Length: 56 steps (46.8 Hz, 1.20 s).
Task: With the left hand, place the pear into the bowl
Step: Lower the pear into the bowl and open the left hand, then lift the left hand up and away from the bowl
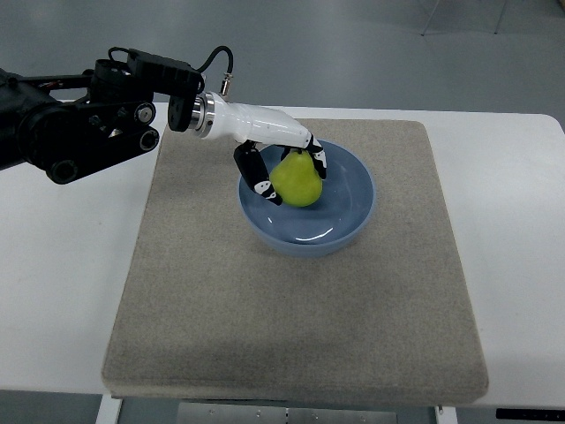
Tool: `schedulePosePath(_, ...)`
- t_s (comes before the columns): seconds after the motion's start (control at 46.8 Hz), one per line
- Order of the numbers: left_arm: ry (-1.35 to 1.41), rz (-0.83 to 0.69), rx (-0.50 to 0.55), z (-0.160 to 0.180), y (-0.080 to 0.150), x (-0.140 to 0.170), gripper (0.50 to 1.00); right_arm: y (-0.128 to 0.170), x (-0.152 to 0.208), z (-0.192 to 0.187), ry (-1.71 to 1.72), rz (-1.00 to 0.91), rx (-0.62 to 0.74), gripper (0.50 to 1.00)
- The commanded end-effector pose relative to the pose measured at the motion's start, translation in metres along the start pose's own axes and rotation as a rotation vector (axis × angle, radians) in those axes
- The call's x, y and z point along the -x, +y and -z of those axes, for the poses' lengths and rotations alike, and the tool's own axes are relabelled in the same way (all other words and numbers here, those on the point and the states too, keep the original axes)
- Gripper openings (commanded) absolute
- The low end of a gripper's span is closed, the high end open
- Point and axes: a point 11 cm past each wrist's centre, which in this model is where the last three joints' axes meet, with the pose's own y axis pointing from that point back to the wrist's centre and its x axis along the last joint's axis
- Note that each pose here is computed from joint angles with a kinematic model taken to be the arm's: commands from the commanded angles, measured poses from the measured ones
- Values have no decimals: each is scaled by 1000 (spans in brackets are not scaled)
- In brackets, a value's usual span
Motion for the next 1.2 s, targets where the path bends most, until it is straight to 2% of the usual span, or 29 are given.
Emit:
schedulePosePath(0.0, 1, -1, -1, 0, 0, 1, 500, 0, 0, 0, 0, 0, 0, 924)
schedulePosePath(0.107, 11, -1, 0, 2, -1, 5, 500, 0, 0, 0, 0, 0, 0, 924)
schedulePosePath(0.256, 15, -2, -1, 2, -1, 6, 758, 0, 0, 0, 0, 0, 0, 924)
schedulePosePath(0.278, 15, -2, -1, 2, -1, 6, 771, 0, 0, 0, -1, 0, 0, 924)
schedulePosePath(0.406, 17, -2, -2, 3, 0, 6, 778, 0, 0, 0, 0, 0, 0, 924)
schedulePosePath(0.47, 20, 0, -2, 3, -1, 9, 848, 0, 0, 0, 0, 0, 0, 924)
schedulePosePath(0.598, 30, 1, 0, 4, -1, 11, 887, 0, 0, 0, 0, -1, 0, 924)
schedulePosePath(0.662, 37, 1, 1, 4, -2, 13, 964, 0, 0, 0, -1, 0, 0, 924)
schedulePosePath(0.918, 48, -2, 4, 4, -2, 14, 971, 0, 0, 0, 0, 0, 0, 924)
schedulePosePath(1.174, 44, -48, -5, 6, 3, -4, 971, 0, 0, 0, 0, 0, 0, 924)
